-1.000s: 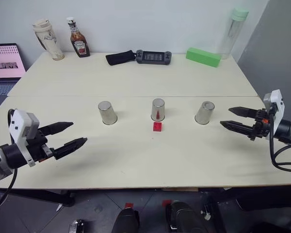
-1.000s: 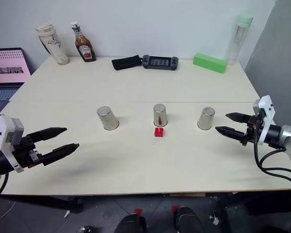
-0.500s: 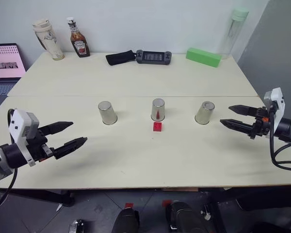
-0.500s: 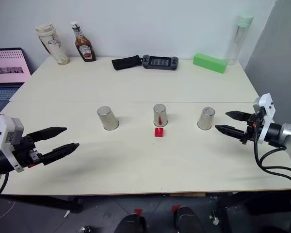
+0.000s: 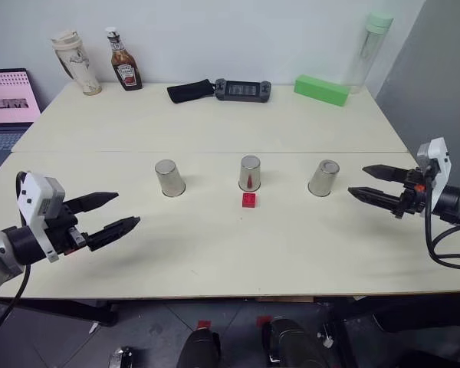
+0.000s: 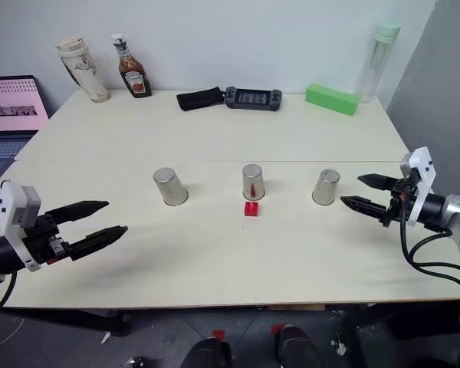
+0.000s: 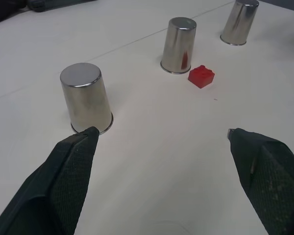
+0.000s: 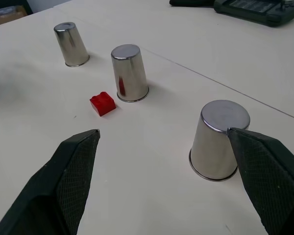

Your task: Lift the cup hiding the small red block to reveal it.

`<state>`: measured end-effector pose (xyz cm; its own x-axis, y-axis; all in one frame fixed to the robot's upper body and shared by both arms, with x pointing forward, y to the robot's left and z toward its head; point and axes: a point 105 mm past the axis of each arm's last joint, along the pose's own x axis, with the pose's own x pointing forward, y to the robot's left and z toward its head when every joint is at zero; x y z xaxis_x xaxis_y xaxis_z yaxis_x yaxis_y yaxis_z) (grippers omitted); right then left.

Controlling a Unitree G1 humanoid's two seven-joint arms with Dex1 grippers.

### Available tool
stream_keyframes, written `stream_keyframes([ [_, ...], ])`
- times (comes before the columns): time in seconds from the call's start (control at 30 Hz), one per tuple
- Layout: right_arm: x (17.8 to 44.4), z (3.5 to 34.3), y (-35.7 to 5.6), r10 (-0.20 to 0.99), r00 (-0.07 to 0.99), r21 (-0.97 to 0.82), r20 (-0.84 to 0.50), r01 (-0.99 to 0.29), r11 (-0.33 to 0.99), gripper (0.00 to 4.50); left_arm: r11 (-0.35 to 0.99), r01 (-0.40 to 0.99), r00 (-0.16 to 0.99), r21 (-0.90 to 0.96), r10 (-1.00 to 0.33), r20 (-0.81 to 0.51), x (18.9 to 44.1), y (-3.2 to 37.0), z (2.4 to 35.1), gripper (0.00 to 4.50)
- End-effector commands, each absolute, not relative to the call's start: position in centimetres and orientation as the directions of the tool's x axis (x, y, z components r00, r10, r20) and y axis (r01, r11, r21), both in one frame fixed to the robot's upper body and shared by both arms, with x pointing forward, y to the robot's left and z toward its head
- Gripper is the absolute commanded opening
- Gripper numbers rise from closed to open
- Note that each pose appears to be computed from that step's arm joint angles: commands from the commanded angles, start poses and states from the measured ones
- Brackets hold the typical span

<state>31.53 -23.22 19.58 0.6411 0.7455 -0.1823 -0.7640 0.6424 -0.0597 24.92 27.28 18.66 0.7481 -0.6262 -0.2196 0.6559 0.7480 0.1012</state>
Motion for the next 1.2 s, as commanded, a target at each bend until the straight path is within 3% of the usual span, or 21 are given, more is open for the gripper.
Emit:
stream_keyframes([
  [0.03,31.49,20.62,-23.07,0.75,0.64,-0.107,-0.167,-0.768,0.632,4.4,0.737,0.663,0.745,0.131,-0.633,-0.211,24.93,26.92,19.29,4.5],
  [1.2,31.65,20.53,-22.57,0.759,0.631,-0.093,-0.162,-0.775,0.625,4.4,0.745,0.652,0.755,0.142,-0.62,-0.211,24.93,27.12,19.26,4.5],
])
